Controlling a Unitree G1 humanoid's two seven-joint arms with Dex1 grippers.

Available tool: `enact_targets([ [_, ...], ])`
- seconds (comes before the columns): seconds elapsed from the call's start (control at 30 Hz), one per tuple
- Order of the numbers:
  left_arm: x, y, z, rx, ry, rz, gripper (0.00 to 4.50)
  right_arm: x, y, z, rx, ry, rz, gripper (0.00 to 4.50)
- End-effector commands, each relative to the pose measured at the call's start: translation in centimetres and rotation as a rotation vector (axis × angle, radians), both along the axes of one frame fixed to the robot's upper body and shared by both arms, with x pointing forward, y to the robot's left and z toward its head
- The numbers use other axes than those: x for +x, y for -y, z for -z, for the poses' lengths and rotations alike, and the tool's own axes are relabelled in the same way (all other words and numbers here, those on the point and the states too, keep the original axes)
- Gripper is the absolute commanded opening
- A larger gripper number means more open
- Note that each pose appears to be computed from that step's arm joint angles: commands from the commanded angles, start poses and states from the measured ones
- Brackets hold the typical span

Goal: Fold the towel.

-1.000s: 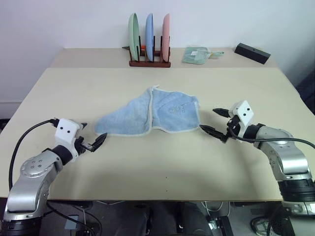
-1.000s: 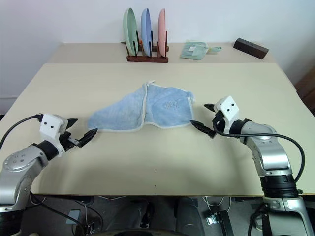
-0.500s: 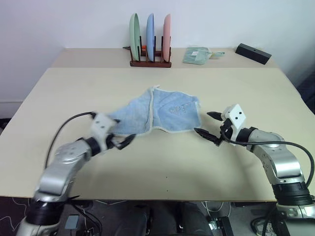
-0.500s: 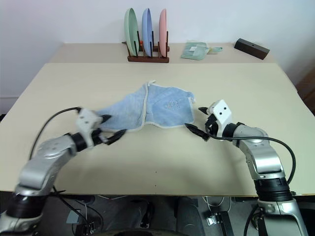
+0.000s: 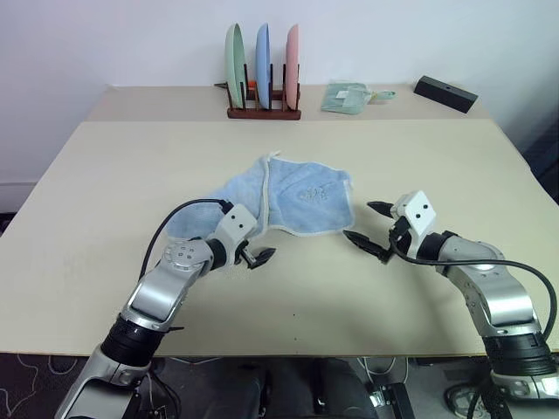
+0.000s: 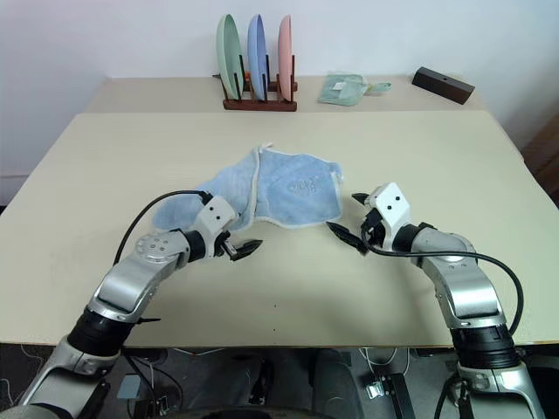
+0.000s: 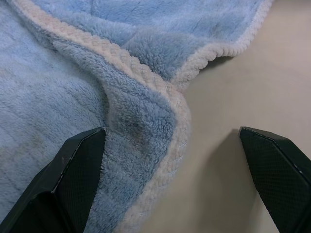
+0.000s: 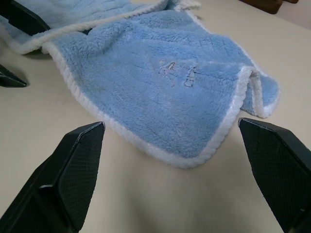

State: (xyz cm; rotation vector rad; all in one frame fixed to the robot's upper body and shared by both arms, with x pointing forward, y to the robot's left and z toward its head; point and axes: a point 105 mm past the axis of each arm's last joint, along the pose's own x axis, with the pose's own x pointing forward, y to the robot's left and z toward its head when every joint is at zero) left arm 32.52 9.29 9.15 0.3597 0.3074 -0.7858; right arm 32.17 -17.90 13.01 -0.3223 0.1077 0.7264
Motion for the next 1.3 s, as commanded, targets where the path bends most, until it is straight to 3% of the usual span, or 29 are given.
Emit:
enact_targets([
  [0.03, 0.6, -0.5, -0.8, -0.007, 0.033, -0.038, 3.96, -0.2, -0.3, -1.1, -0.017, 0.058, -0.016, 4.5],
  [0.07, 0.8, -0.6, -0.9, -0.014, 0.035, -0.05, 3.69, -0.2, -0.4, -1.1, -0.016, 0.058, -0.017, 4.5],
  [0.3, 1.2, -1.5, -2.1, -0.047, 0.105, -0.07, 0.29, 0.0, -0.3, -0.9, -0.023, 0.062, -0.019, 4.5],
  [0.33, 1.1, -1.5, -2.4, -0.044, 0.126, -0.061, 0.08, 0.1, -0.3, -0.9, -0.024, 0.063, -0.02, 4.5],
  [0.53, -0.1, -2.6, -5.5, -0.072, 0.306, 0.024, 0.08, 0.2, -0.4, -1.1, -0.028, 0.076, -0.03, 4.5],
  [0.67, -5.9, -6.3, -5.2, -0.13, 0.105, 0.156, 0.08, 0.9, -1.3, -2.5, -0.035, 0.094, -0.07, 4.5],
  [0.73, -7.8, -8.4, -3.6, -0.087, -0.023, 0.143, 0.08, 2.6, -1.3, -3.6, 0.054, 0.06, -0.019, 4.5],
  [0.83, -9.8, -10.3, -1.9, -0.017, -0.117, 0.131, 0.08, 4.7, -1.2, -4.3, 0.068, 0.036, 0.028, 4.5],
  [1.03, -9.9, -11.7, -0.2, 0.036, -0.121, 0.042, 0.08, 6.8, -2.6, -3.0, -0.041, -0.045, -0.005, 4.5],
  [1.23, -9.6, -11.2, -0.5, -0.031, -0.097, -0.004, 0.08, 7.3, -3.5, -2.0, -0.079, -0.06, -0.02, 4.5],
  [1.3, -9.5, -11.3, -0.8, -0.045, -0.094, -0.021, 0.62, 7.3, -3.6, -2.0, -0.069, -0.056, -0.019, 4.5],
])
